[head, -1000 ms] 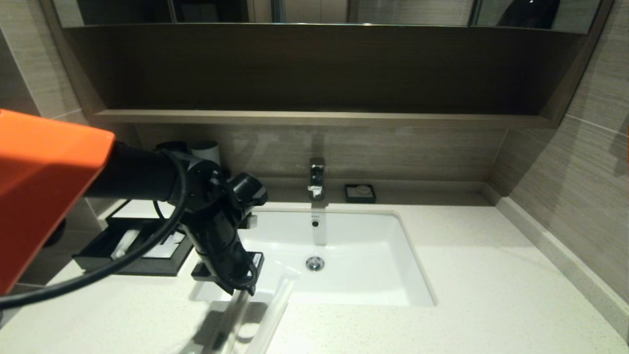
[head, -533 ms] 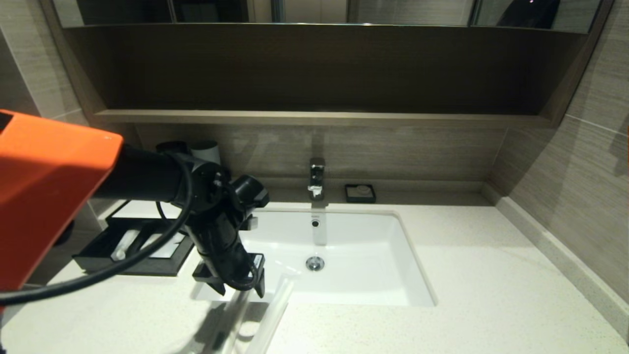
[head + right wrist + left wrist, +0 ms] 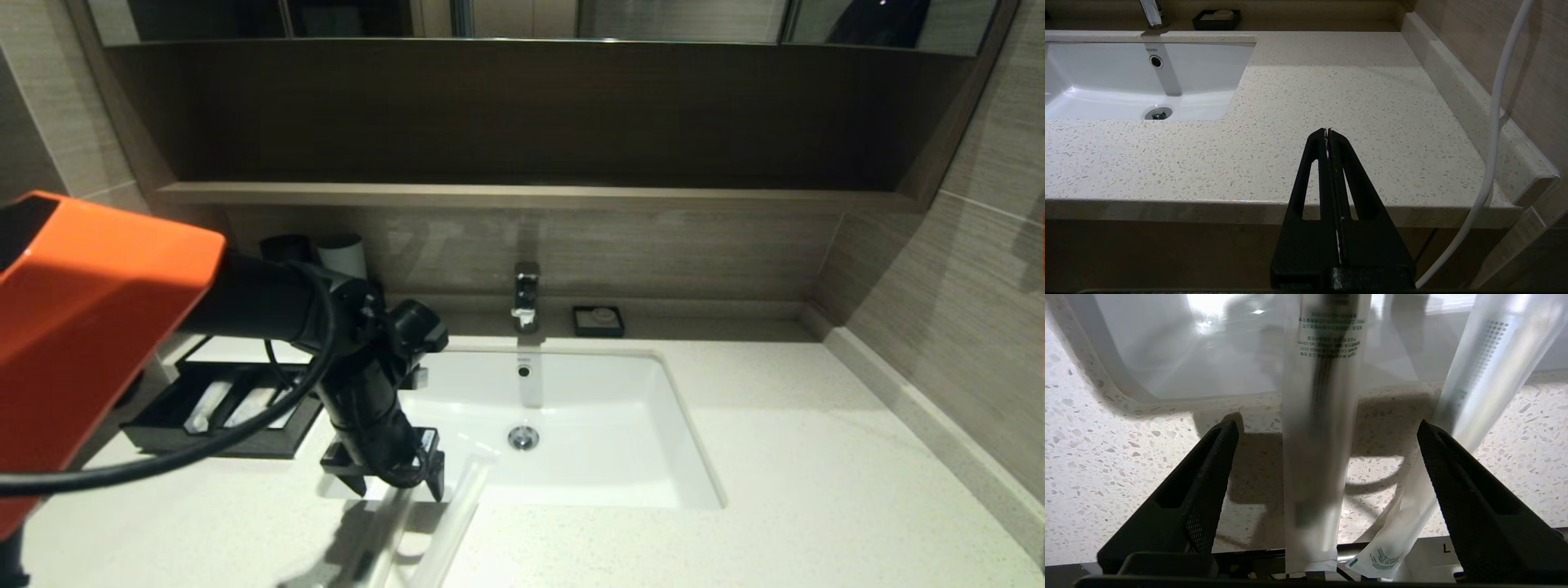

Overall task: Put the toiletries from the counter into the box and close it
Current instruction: Pick up the bathroom toiletry

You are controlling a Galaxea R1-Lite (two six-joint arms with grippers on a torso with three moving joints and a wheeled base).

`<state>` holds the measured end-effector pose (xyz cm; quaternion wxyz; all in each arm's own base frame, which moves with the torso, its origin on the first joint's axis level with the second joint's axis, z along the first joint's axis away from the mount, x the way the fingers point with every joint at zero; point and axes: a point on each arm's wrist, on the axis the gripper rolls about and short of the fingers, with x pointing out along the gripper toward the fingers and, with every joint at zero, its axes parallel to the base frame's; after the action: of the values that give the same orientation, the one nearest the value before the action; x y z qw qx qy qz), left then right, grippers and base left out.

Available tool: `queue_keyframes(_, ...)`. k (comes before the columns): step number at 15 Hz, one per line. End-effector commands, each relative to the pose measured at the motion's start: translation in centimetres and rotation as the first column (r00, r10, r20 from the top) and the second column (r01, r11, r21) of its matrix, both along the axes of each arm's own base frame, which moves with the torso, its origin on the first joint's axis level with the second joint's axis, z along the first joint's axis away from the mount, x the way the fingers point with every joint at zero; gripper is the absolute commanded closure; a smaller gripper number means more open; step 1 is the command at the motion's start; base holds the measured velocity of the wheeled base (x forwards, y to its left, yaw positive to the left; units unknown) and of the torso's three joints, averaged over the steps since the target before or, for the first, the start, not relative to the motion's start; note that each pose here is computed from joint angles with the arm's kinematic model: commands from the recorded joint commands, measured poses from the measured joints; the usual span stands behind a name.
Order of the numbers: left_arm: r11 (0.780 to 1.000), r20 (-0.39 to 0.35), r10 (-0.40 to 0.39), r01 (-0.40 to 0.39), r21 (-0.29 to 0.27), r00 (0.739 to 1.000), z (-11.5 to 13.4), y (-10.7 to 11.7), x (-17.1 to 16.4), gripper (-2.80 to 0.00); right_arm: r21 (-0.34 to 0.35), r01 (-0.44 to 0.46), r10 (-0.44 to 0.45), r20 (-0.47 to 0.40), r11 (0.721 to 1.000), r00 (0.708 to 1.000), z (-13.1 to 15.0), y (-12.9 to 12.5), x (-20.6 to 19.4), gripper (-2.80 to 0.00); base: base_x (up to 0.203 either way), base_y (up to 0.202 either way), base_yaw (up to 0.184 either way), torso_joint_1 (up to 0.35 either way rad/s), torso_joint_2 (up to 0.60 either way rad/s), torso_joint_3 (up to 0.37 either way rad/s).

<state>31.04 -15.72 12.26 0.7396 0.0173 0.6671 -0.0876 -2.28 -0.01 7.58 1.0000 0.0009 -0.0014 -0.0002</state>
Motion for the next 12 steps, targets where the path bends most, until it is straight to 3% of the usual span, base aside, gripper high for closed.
queue_keyframes(1,1.0,-0.008,0.005,-0.005,0.014,1.0,-0.31,0.07,0.09,-2.8,0.0,0.0,0.0,0.0,1.0,1.0,-0.04,0.0,0.0,0.0,0.0,0.0,0.0,0.0,0.0,0.0)
queue_keyframes(12,1.0,-0.025,0.013,-0.012,0.019,1.0,-0.62,0.09,0.04,-2.8,0.0,0.0,0.0,0.0,1.0,1.0,-0.04,0.0,0.0,0.0,0.0,0.0,0.0,0.0,0.0,0.0)
